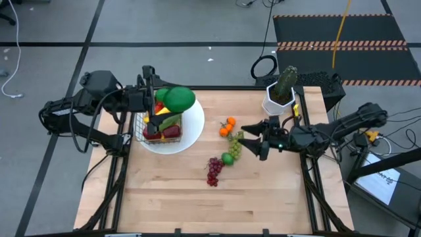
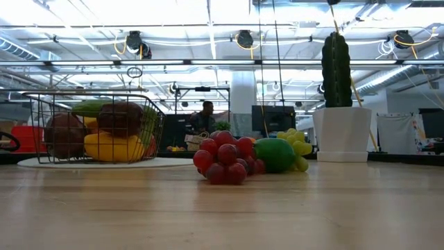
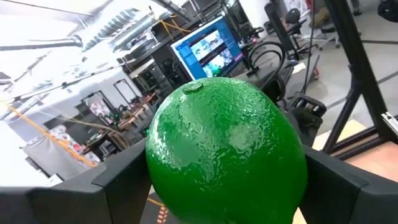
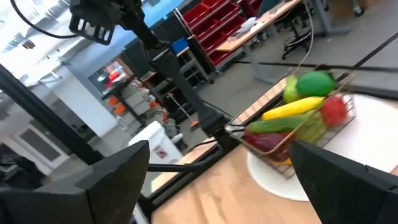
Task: Build produce basket
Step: Put the bottom green lime into the wire basket
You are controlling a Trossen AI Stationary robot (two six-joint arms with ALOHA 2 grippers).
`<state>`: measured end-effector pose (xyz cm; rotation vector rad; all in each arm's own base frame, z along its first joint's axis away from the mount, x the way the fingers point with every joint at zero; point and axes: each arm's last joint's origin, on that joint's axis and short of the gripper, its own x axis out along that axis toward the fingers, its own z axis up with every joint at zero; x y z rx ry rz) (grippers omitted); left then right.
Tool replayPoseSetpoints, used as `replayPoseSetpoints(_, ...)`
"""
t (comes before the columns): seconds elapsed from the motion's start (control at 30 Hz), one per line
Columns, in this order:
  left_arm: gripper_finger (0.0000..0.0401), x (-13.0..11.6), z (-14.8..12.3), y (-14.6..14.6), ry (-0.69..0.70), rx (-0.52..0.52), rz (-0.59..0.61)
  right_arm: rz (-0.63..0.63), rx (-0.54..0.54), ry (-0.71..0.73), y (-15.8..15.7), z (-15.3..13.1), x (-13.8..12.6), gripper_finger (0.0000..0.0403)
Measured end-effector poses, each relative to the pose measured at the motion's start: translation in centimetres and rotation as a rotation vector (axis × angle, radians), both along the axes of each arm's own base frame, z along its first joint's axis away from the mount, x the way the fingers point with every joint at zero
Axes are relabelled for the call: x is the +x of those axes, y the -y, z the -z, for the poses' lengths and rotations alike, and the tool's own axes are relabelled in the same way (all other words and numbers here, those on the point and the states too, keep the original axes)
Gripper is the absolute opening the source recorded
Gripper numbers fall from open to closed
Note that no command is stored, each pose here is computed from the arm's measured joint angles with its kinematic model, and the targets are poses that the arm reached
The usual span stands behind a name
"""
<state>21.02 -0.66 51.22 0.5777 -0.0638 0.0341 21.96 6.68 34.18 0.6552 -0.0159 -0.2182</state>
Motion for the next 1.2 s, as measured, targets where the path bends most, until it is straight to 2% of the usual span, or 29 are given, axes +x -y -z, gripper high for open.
replayPoseSetpoints(0.23, 0.0324, 0.0, 0.0, 0.0, 0.0, -0.01, -0.009, 0.011, -0.081, -0.014, 1.2, -1.1, -2.3, 0.038)
replayPoseSetpoints(0.33, 0.0324, 0.0, 0.0, 0.0, 0.001, -0.064, -0.006, 0.011, -0.096, 0.003, 1.6, -1.7, -3.2, 0.038)
replayPoseSetpoints(0.43, 0.0324, 0.0, 0.0, -0.1, 0.004, -0.163, -0.005, 0.011, -0.117, 0.02, 1.8, -2.1, -3.9, 0.038)
replayPoseSetpoints(0.7, 0.0324, 0.0, 0.1, -0.5, 0.036, -0.54, -0.096, 0.016, -0.188, -0.015, 2.2, -2.1, -4.7, 0.038)
replayPoseSetpoints(0.77, 0.0324, 0.0, 0.3, -0.7, 0.038, -0.633, -0.147, 0.025, -0.193, -0.026, 2.3, -2.0, -4.6, 0.038)
replayPoseSetpoints(0.83, 0.0324, -0.1, 0.7, -0.9, 0.025, -0.678, -0.221, 0.037, -0.189, -0.03, 2.5, -1.7, -4.5, 0.038)
replayPoseSetpoints(1.07, 0.0324, -0.6, 2.9, -1.5, -0.098, -0.665, -0.523, 0.063, -0.096, -0.034, 2.8, -0.4, -4.1, 0.038)
replayPoseSetpoints(1.2, 0.0324, -0.7, 4.4, -2.3, -0.164, -0.73, -0.685, 0.072, -0.081, -0.05, 2.9, 0.4, -4.0, 0.038)
